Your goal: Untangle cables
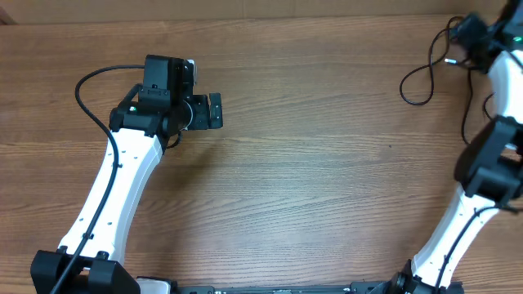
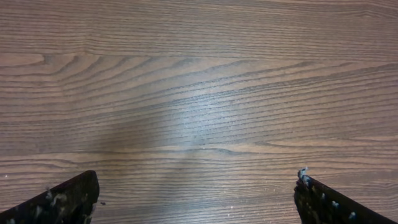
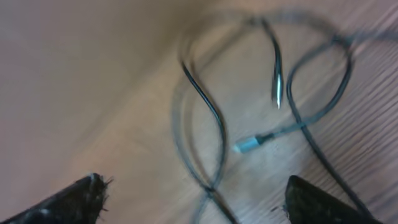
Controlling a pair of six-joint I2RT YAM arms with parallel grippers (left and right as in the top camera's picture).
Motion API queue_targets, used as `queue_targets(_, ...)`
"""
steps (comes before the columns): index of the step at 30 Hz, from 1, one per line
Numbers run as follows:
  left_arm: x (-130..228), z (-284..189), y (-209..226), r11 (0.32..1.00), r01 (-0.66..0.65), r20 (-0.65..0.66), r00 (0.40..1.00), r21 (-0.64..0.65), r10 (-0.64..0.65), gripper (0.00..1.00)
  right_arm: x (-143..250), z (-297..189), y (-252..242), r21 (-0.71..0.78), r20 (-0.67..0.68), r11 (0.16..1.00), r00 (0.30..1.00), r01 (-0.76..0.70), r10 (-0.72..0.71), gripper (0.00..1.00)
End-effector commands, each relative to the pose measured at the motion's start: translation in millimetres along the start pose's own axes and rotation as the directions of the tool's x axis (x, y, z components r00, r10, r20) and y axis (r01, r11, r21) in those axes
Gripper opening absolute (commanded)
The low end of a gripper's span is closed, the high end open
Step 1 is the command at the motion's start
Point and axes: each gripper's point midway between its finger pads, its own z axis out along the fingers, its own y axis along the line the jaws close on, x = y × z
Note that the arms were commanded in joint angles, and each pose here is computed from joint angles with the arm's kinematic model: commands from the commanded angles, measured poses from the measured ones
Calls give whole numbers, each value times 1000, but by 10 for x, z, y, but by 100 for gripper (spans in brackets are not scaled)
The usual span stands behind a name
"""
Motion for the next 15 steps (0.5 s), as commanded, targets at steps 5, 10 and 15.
queue_targets(5,67,-44,-11,1000,3,-18,1000,-3,-3,100,482,544,-181,37,-112,999,994,5,-1,46)
queue_targets(10,91,-44,-6,1000,4,-28,1000,-5,-4,100,562,625,-234,47,-130,999,992,8,-2,58)
queue_targets(15,102,-44,-11,1000,16,-32,999,-3,-16,100,652,718,-291,57,-149,998,989,7,2,64)
